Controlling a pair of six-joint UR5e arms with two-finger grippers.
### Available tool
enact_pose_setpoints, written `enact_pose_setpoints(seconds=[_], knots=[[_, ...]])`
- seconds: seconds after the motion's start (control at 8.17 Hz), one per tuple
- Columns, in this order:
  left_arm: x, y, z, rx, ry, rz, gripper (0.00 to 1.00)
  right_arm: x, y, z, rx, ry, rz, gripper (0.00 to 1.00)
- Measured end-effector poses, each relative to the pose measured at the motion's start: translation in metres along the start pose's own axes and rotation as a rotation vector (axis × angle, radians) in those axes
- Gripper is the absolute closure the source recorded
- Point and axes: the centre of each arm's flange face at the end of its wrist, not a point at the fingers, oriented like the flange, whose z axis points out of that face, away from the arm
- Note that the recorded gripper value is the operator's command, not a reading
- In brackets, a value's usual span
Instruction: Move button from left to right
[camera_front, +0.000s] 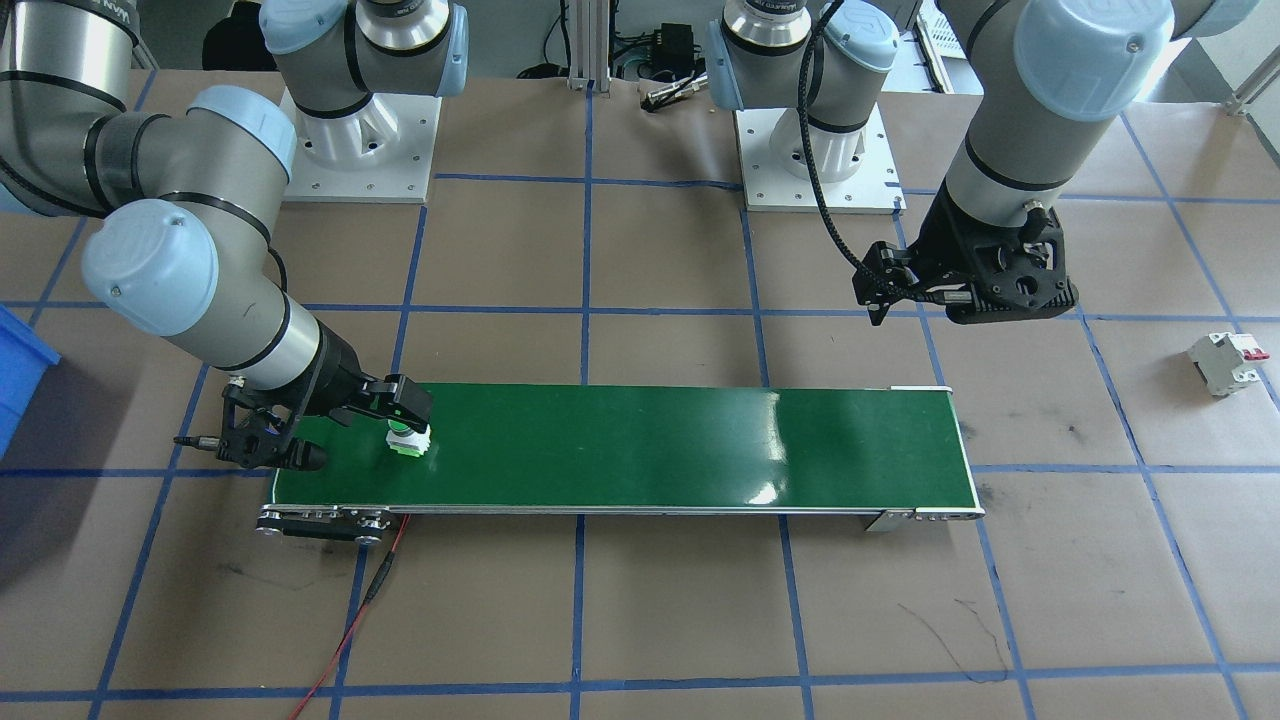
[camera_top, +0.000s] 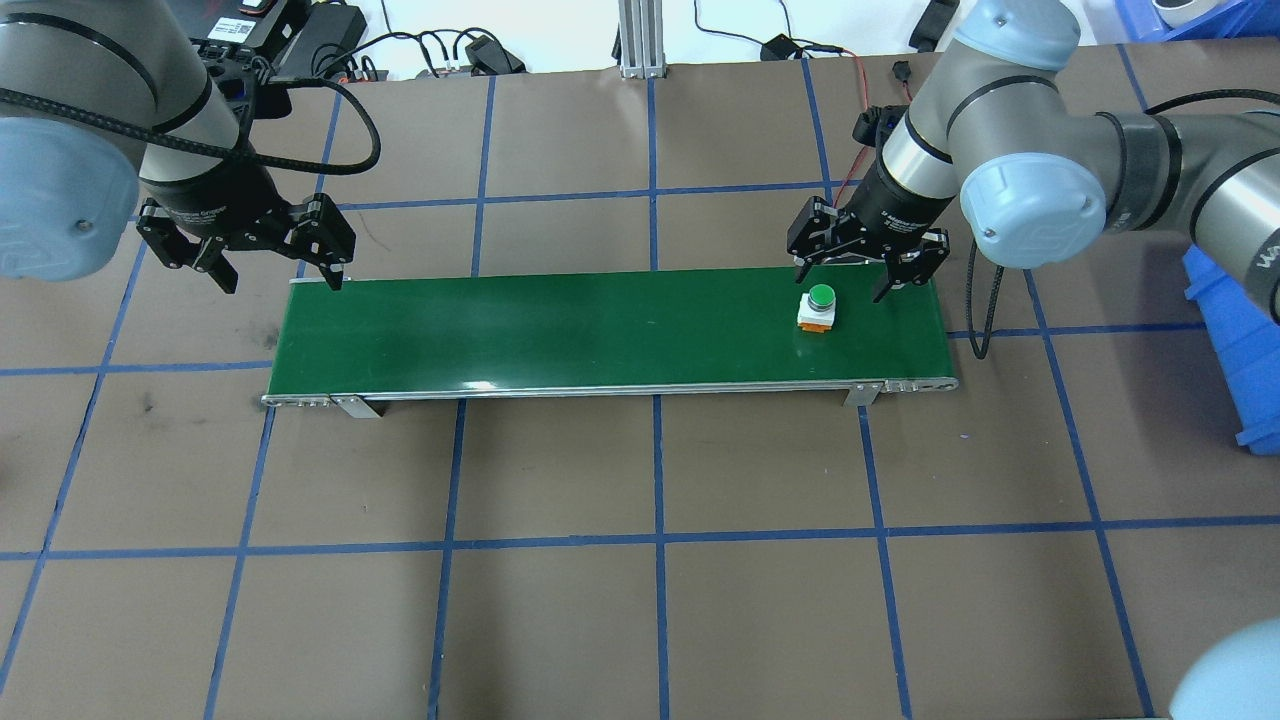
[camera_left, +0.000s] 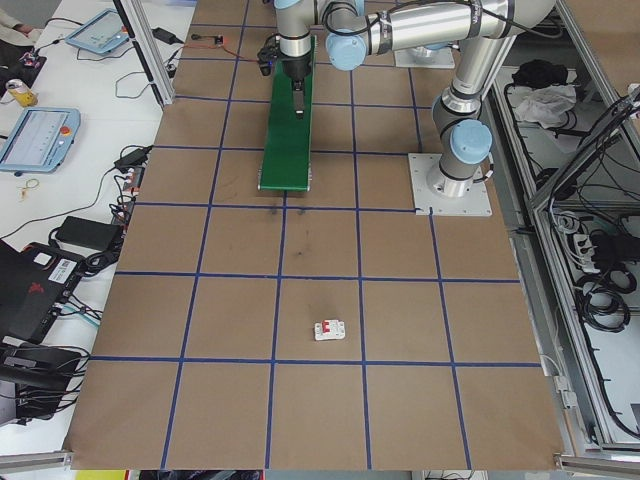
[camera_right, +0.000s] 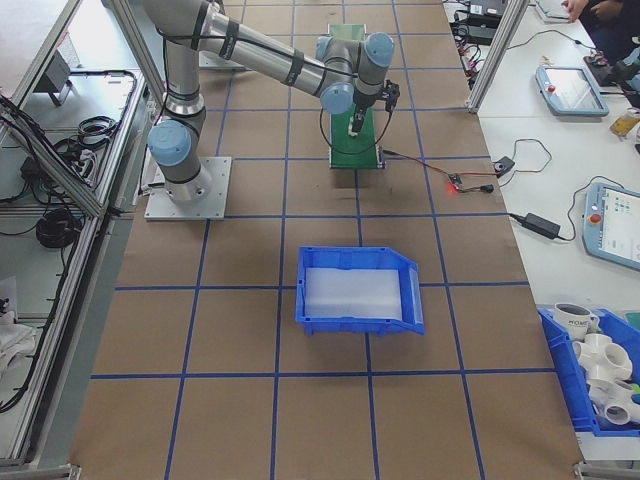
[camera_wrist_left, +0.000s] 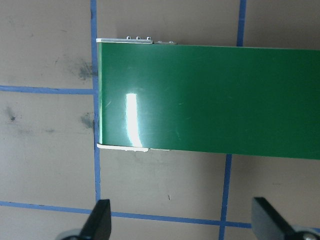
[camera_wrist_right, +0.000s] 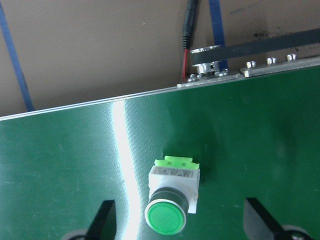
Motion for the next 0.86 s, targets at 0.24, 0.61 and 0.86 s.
enact_pose_setpoints(seconds=[0.24, 0.61, 0.86], knots=[[0.000, 0.000, 0.000, 0.000, -0.001, 0.001, 0.00, 0.008, -0.005, 0.010, -0.008, 0.069, -0.008, 0.83], [0.000, 0.000, 0.000, -0.001, 0.000, 0.000, 0.00, 0.016, -0.008, 0.008, -0.010, 0.129, -0.107, 1.00], [0.000, 0.000, 0.000, -0.001, -0.001, 0.000, 0.00, 0.040, -0.017, -0.008, 0.004, 0.184, -0.177, 1.00]])
